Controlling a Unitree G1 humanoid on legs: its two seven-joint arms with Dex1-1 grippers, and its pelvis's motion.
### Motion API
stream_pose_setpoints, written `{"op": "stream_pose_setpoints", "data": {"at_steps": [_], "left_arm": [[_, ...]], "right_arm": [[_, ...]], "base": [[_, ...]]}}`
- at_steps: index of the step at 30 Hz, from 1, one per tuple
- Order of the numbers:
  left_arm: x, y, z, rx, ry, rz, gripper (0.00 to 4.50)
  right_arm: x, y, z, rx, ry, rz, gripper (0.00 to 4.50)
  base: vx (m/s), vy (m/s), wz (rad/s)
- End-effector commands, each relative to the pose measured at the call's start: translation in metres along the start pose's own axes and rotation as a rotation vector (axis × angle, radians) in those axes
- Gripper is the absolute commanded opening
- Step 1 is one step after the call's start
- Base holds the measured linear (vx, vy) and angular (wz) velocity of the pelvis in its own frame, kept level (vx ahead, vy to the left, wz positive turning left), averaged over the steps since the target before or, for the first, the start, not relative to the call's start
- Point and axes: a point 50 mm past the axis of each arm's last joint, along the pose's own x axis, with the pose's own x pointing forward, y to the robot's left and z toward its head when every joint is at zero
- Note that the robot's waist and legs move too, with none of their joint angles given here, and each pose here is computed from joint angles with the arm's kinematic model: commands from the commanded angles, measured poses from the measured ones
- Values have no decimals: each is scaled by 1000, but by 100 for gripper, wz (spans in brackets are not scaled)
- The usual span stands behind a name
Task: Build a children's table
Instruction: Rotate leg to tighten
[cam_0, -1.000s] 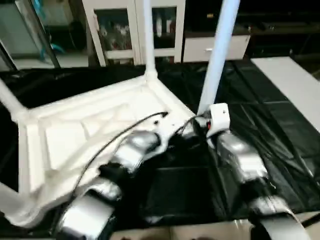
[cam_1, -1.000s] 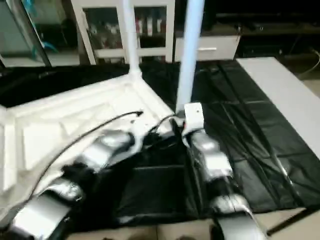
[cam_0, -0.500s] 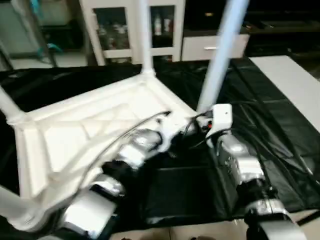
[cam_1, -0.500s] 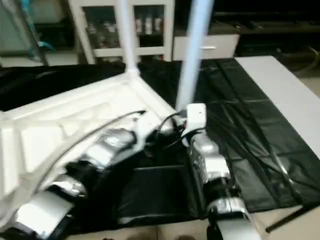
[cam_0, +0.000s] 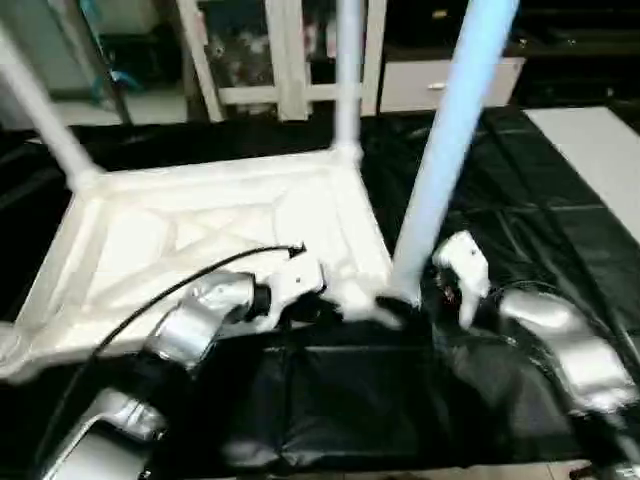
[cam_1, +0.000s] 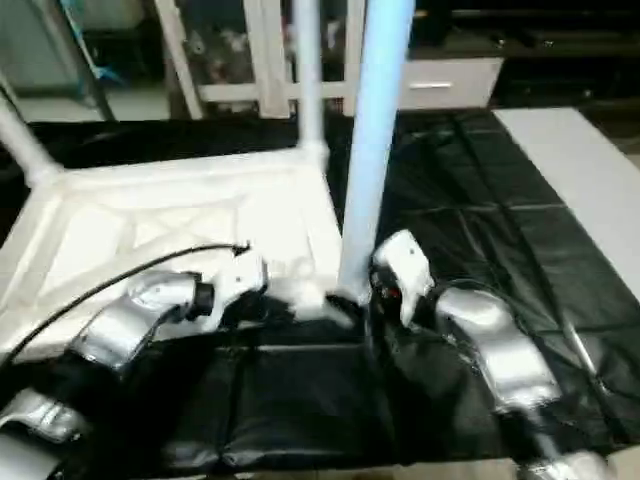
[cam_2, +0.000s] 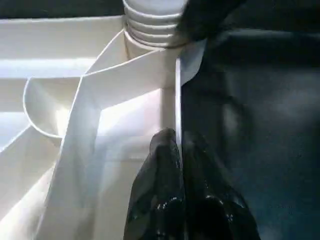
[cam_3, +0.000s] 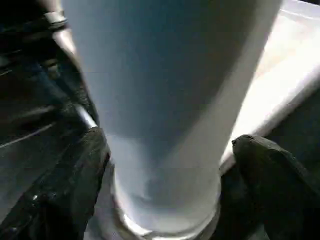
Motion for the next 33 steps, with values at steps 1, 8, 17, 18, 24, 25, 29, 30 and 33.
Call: {"op": "stream_pose_setpoints", "data": {"at_steps": [1,8,17,18,24,25,29,30,33], "left_arm": [[5,-10,0,-4,1,-77,0],[1,-13,2,-14,-7,-93,0],[-2,-14,3,-16,-5,-91,0],[-2,-14,3,-17,-4,-90,0],[-2,-16,3,-27,2,-97,0],[-2,-16,3,-30,4,-98,0],[-3,-16,2,-34,5,-98,0],[-3,-16,2,-35,6,-97,0],[-3,-16,2,-36,9,-95,0]], "right_arm": [[-3,7,5,-9,-3,80,421],[-8,15,-1,-31,48,196,421],[-7,16,-4,-46,74,217,396],[-6,15,-2,-42,64,209,385],[-6,14,0,-36,48,204,334],[-6,15,0,-32,46,207,326],[-6,17,-1,-26,44,218,292],[-5,17,-2,-24,43,220,287],[-5,18,-2,-22,42,224,274]], "base": [[0,0,0],[0,0,0],[0,0,0],[0,0,0],[0,0,0],[0,0,0],[0,0,0],[0,0,0],[0,0,0]]}}
